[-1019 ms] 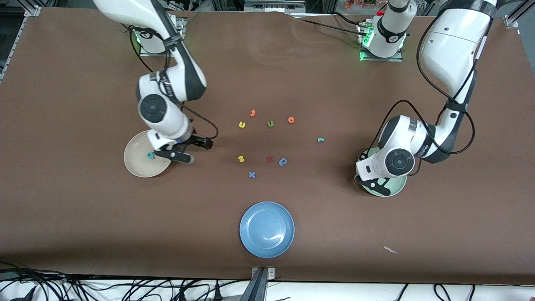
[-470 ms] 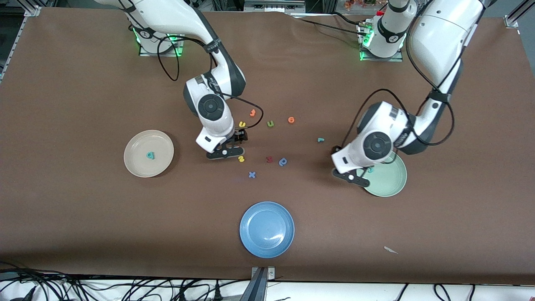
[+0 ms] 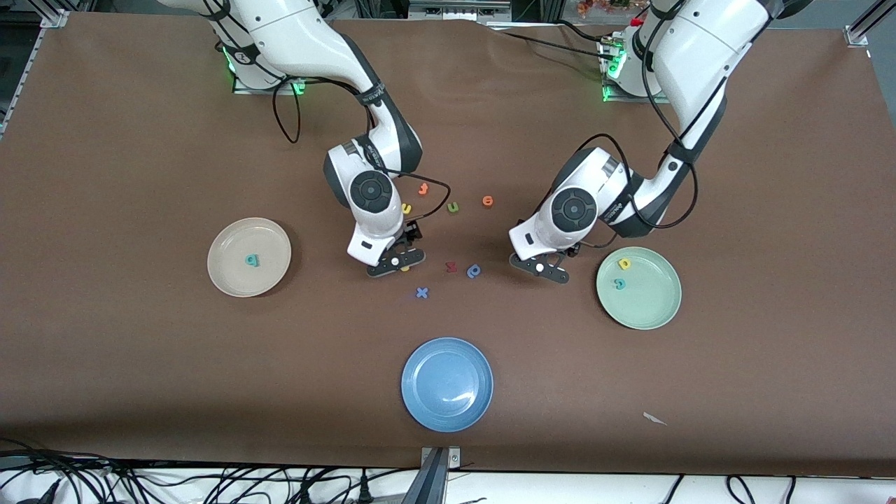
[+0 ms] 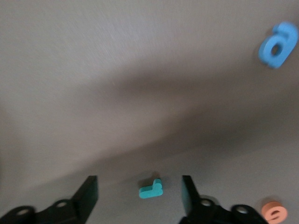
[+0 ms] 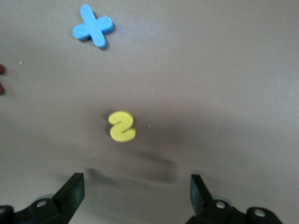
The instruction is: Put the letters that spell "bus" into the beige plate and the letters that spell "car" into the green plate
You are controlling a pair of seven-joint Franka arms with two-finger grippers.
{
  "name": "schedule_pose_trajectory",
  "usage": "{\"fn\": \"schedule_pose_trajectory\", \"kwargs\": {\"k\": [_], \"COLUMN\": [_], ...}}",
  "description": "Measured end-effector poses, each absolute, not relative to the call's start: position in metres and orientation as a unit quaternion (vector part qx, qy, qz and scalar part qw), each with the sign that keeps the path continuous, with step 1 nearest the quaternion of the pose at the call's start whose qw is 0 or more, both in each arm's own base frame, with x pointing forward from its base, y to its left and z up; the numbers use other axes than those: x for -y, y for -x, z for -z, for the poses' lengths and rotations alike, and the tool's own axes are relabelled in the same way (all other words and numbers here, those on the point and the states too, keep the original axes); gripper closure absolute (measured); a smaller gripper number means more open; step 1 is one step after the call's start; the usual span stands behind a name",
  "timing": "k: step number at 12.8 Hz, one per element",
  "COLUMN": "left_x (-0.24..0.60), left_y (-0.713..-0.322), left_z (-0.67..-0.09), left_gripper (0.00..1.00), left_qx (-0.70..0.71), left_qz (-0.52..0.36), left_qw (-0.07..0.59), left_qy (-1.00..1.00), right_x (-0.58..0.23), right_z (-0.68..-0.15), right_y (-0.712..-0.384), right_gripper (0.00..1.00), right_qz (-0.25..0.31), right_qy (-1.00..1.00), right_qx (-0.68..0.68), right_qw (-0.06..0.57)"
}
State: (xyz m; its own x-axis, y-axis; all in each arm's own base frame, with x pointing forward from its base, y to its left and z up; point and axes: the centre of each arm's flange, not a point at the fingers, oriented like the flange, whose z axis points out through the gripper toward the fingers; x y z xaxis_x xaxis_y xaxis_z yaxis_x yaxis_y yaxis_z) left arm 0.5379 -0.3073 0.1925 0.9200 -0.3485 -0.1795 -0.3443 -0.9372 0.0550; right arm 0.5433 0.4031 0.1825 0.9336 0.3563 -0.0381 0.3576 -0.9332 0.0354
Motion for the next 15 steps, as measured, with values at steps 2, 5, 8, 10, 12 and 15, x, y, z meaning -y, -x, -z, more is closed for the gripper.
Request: {"fn": "schedule_pose_trajectory", "kwargs": {"k": [2,5,8,10,12,15], "left_x": [0.301,0.300,0.302,0.300,0.300,0.301], "left_y": [-0.523,-0.516,-0.507,-0.503,-0.503,-0.505], "left_z": [-0.174,-0.173,-0.173,-0.170,-0.172,-0.174], "left_gripper": [0.29,0.35,0.37,0.45,0.56,0.71], "left_qx": [0.176,0.174,0.175,0.176,0.176,0.175], "left_qz": [0.087,0.085,0.089,0.093,0.091,0.087], "left_qw": [0.021,0.021,0.017,0.015,0.015,0.016], "left_qy": [-0.980,-0.981,-0.980,-0.980,-0.980,-0.981], "right_x": [-0.409,-0.411,-0.410,-0.408,-0.407,-0.409], "right_z": [-0.182,-0.180,-0.175,-0.173,-0.175,-0.176], "right_y": [-0.548,-0.553,-0.555,-0.557,-0.559,-0.561], "right_gripper": [0.00,0.11,0.18,0.24,0.30,0.37], "right_qz": [0.010,0.004,0.000,0.003,0.003,0.001], "right_qy": [-0.982,-0.981,-0.981,-0.983,-0.984,-0.984], "right_qx": [-0.187,-0.195,-0.193,-0.185,-0.181,-0.180], "right_qw": [0.020,0.019,0.016,0.003,-0.007,-0.010]}}
